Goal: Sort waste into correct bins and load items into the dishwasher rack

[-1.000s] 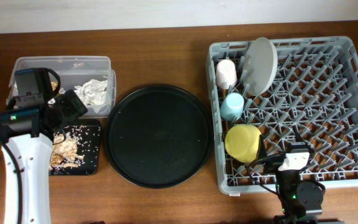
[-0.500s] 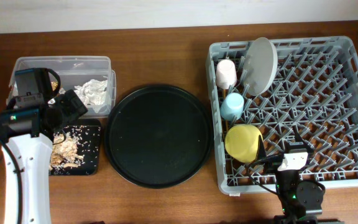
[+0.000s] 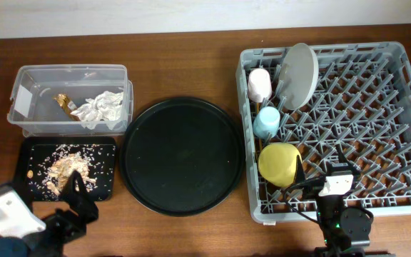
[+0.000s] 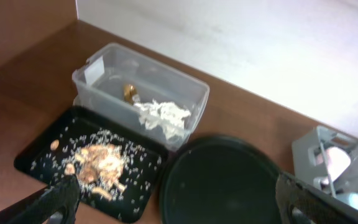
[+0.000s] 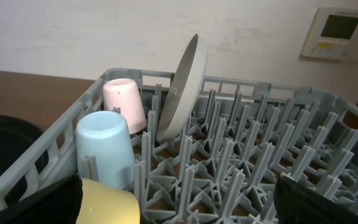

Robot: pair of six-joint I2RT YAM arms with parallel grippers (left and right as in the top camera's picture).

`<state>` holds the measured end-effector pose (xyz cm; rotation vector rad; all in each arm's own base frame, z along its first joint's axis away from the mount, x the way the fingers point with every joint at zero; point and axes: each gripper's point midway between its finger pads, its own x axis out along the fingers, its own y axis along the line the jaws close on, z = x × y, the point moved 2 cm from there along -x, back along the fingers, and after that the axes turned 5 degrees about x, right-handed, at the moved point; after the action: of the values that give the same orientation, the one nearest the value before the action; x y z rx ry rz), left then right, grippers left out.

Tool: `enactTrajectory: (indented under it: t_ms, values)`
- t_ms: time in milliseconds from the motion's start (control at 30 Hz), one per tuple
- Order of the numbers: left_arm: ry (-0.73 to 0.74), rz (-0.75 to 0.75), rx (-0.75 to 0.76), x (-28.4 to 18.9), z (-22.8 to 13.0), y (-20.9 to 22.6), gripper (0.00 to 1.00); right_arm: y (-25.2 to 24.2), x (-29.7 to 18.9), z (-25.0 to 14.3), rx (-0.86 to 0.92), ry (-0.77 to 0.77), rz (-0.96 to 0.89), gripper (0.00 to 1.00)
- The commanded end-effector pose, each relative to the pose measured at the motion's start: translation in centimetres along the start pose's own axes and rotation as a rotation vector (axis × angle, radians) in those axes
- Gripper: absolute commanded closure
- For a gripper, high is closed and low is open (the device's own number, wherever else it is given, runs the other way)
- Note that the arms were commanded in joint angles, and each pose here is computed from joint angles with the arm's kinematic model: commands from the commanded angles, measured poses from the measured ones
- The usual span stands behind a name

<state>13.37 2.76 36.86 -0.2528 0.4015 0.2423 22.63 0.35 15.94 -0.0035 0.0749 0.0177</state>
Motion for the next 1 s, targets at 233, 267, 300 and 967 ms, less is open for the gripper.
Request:
enactTrajectory:
  t_ms: [233,267,300,967]
  values:
    - [-0.422,-0.328,-0.039,10.1,-5.7,-3.4,0.01,0.0,0.0,-0.2,-0.006,0.002,0.002,0.02]
    - [-0.444,-0.338,-0.040,10.9,-6.7,-3.3,0.01,0.0,0.0,-0.2,-0.006,0.002,0.002,0.02]
    - [-0.449,-0.357,-0.036,12.0,-8.2,-3.3,0.01,0.0,0.0,-0.2,-0.006,0.002,0.002,0.02]
    - [-0.355,-0.153,0.544,16.6,-16.1,-0.5,0.01,0.0,0.0,-0.2,-0.006,0.002,0.002,0.01]
